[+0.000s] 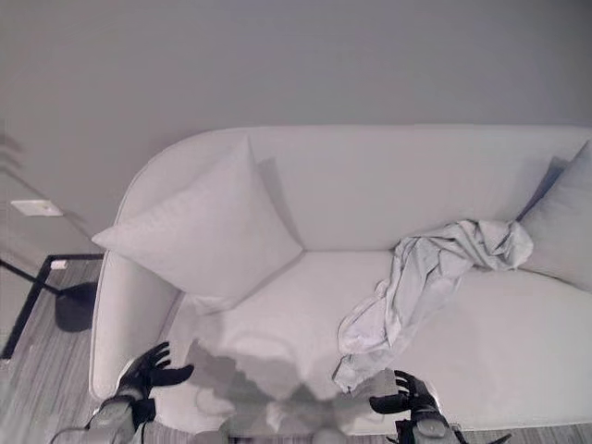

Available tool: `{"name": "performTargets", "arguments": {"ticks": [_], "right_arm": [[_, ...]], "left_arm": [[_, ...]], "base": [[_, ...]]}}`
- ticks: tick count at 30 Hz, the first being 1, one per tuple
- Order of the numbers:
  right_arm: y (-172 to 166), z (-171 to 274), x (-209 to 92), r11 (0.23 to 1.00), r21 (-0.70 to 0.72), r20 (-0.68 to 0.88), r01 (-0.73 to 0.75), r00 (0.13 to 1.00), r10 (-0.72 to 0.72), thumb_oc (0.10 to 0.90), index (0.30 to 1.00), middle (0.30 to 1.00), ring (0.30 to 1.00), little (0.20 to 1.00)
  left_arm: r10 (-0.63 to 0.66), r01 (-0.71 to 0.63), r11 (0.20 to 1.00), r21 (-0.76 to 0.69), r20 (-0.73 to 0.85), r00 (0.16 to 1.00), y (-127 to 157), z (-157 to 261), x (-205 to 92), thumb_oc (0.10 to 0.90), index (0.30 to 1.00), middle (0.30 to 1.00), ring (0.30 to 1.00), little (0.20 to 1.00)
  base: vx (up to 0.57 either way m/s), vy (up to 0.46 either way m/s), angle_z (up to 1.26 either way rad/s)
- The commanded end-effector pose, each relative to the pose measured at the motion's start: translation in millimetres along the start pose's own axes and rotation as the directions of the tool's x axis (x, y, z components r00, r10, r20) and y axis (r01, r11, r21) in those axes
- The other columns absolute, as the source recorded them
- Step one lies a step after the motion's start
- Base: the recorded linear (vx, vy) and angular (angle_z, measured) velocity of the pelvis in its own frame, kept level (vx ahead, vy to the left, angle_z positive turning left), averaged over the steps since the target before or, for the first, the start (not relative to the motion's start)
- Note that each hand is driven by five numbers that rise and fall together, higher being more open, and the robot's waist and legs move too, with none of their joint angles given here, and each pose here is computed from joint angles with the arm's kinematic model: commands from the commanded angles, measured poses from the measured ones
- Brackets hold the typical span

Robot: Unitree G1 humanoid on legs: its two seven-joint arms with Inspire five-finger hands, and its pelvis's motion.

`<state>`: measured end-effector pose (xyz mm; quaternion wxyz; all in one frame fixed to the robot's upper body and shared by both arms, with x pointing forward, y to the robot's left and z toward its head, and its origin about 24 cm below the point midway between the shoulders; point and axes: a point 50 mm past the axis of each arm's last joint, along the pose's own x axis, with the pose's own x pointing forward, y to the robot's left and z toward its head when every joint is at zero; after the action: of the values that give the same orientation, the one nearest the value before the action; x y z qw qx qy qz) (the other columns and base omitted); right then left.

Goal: Hang the clothes on the sofa on the clothes rack.

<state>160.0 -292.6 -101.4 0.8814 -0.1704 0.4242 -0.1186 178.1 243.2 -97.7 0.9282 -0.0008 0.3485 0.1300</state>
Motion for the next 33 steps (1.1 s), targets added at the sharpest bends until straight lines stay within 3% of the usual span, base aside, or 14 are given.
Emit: {"name": "performTargets", "arguments": {"ticks": [1,5,8,13,15,23,24,29,30,31,33], "right_arm": [[-52.8,40.3,-0.9,0.981,-0.084,0.175,0.174,0.972,-0.158,0.800,0.900,0.900,0.900,0.900],[-71.8,34.4,-7.4,0.967,-0.089,0.179,0.237,0.959,-0.219,0.800,0.900,0.900,0.900,0.900],[-53.9,45.3,-1.0,0.978,-0.088,0.194,0.187,0.967,-0.167,0.800,0.900,0.900,0.900,0.900],[-41.5,62.4,4.9,0.984,-0.058,0.216,0.169,0.964,-0.153,0.800,0.900,0.900,0.900,0.900],[-32.5,47.2,5.9,0.989,-0.065,0.167,0.134,0.978,-0.122,0.800,0.900,0.900,0.900,0.900],[-48.7,24.3,-1.5,0.982,-0.085,0.129,0.169,0.979,-0.157,0.800,0.900,0.900,0.900,0.900],[-54.6,44.3,-4.3,0.974,-0.135,0.210,0.184,0.965,-0.154,0.800,0.900,0.900,0.900,0.900],[-74.6,92.1,-16.6,0.962,-0.125,0.398,0.243,0.901,-0.176,0.800,0.900,0.900,0.900,0.900],[-89.5,148.8,-32.5,0.940,-0.141,0.575,0.310,0.799,-0.177,0.800,0.900,0.900,0.900,0.900],[-89.5,149.0,-32.5,0.940,-0.141,0.575,0.310,0.799,-0.177,0.800,0.900,0.900,0.900,0.900],[-103.9,189.9,-41.0,0.909,-0.154,0.660,0.388,0.725,-0.197,0.800,0.900,0.900,0.900,0.900]], "left_arm": [[0.077,-0.078,0.997,0.005,0.117,0.990,29.8,21.1,-3.8,0.800,0.900,0.900,0.900,0.900],[0.041,-0.039,0.999,-0.022,0.084,0.996,16.1,13.3,-2.3,0.800,0.900,0.900,0.900,0.900],[0.029,-0.026,0.999,-0.030,0.096,0.995,14.6,15.5,-2.4,0.800,0.900,0.900,0.900,0.900],[-0.007,0.006,1.000,0.008,0.106,0.994,3.3,22.5,1.7,0.800,0.900,0.900,0.900,0.900],[0.017,-0.017,1.000,0.001,0.093,0.996,6.2,20.2,2.6,0.800,0.900,0.900,0.900,0.900],[0.081,-0.084,0.996,0.028,0.116,0.990,30.0,21.3,-6.4,0.800,0.900,0.900,0.900,0.900],[0.070,-0.072,0.997,0.010,0.140,0.988,27.2,25.0,-7.0,0.800,0.900,0.900,0.900,0.900],[0.100,-0.107,0.994,0.018,0.219,0.971,29.4,43.3,-7.2,0.800,0.900,0.900,0.900,0.900],[0.081,-0.094,0.995,0.031,0.292,0.953,23.3,61.3,-9.2,0.800,0.900,0.900,0.900,0.900],[0.081,-0.094,0.995,0.031,0.292,0.953,23.3,61.3,-9.2,0.800,0.900,0.900,0.900,0.900],[0.044,-0.070,0.996,0.061,0.356,0.934,16.4,79.0,-11.7,0.800,0.900,0.900,0.900,0.900]], "base": [[0.04,-1.021,-0.91],[0.03,-0.841,0.39],[-0.04,-0.628,-0.08],[0.04,-0.197,-0.38],[0.23,0.059,-0.12],[0.11,-0.170,-0.17],[0.14,-0.500,0.05],[0.12,-0.238,0.70],[0.09,-0.075,0.26],[0.10,-0.080,0.12],[0.00,-0.003,-0.02]]}}
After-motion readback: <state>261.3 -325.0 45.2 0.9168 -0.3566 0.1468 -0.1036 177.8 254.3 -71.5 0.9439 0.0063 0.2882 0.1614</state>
